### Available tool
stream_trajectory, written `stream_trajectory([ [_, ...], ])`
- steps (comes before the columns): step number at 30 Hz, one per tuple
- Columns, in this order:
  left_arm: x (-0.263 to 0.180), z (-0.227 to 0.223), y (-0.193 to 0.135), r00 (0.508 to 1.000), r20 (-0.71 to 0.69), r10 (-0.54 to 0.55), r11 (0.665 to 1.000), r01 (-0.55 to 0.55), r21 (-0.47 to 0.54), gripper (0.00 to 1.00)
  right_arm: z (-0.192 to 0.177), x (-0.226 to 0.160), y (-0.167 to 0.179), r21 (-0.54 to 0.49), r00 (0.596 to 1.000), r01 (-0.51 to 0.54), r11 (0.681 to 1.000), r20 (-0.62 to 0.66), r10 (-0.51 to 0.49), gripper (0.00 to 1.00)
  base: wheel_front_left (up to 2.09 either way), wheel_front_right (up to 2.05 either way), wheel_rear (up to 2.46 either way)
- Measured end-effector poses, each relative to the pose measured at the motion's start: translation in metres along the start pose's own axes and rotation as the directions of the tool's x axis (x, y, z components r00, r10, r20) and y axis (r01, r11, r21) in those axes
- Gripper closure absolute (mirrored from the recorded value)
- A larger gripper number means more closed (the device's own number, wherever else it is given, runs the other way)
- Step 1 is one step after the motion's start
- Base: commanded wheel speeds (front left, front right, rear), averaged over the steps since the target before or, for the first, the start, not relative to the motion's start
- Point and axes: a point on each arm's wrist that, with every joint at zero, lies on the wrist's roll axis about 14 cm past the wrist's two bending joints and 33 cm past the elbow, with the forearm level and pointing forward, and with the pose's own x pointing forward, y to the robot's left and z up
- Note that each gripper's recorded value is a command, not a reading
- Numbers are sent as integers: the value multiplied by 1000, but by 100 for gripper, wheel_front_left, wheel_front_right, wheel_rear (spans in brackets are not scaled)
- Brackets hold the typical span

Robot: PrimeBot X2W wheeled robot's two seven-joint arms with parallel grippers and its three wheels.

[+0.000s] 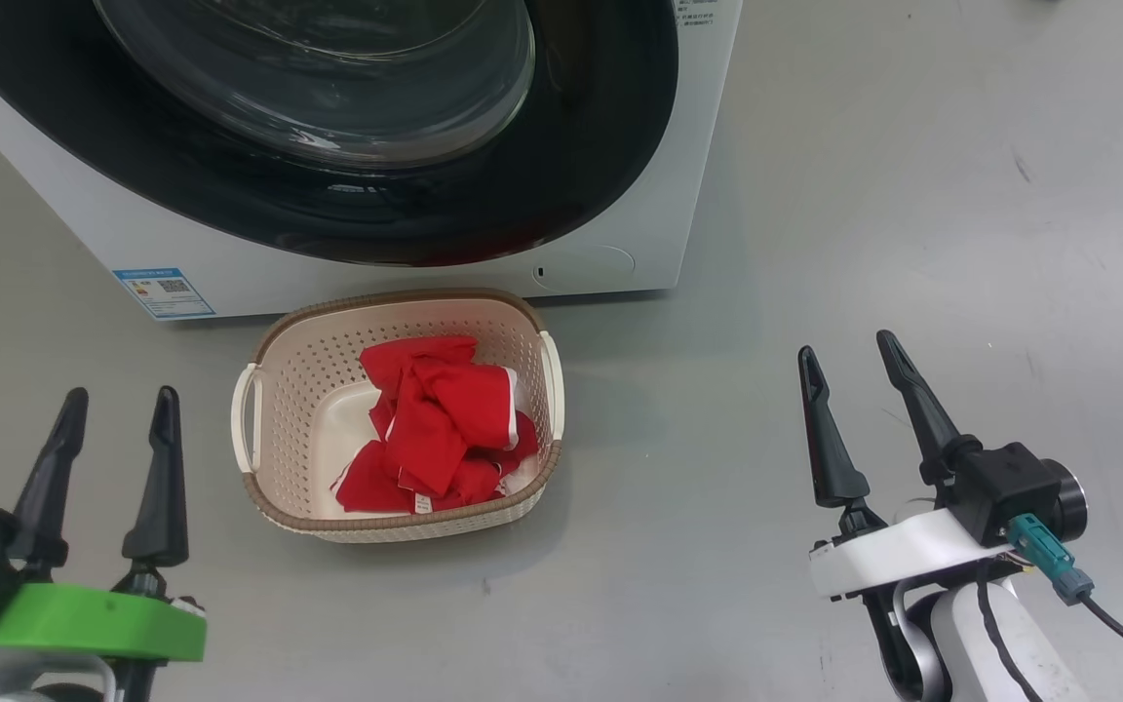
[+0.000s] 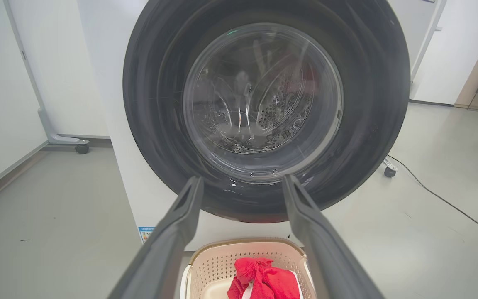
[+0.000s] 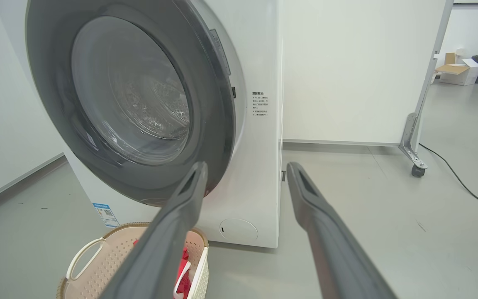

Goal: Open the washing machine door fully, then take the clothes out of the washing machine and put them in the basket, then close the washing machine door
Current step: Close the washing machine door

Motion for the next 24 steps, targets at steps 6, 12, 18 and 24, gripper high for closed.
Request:
stream_trajectory([
  [6, -9, -16, -3, 999, -12, 35, 999, -34, 27, 0, -3, -8, -1, 2, 1000, 11, 1000, -12, -11, 0, 0, 0, 0],
  [12, -19, -30, -6, 998, -28, 62, 998, -61, 31, 0, -9, -18, -2, 0, 999, 20, 1000, -37, -20, 0, 0, 0, 0],
  [18, -24, -39, -11, 997, -38, 69, 997, -68, 25, 0, -12, -26, -4, -8, 998, 36, 999, -47, -37, 0, 0, 0, 0],
  [24, -29, -43, -11, 996, -44, 79, 997, -77, 31, 0, -10, -32, -5, -10, 998, 43, 999, -44, -44, 0, 0, 0, 0],
])
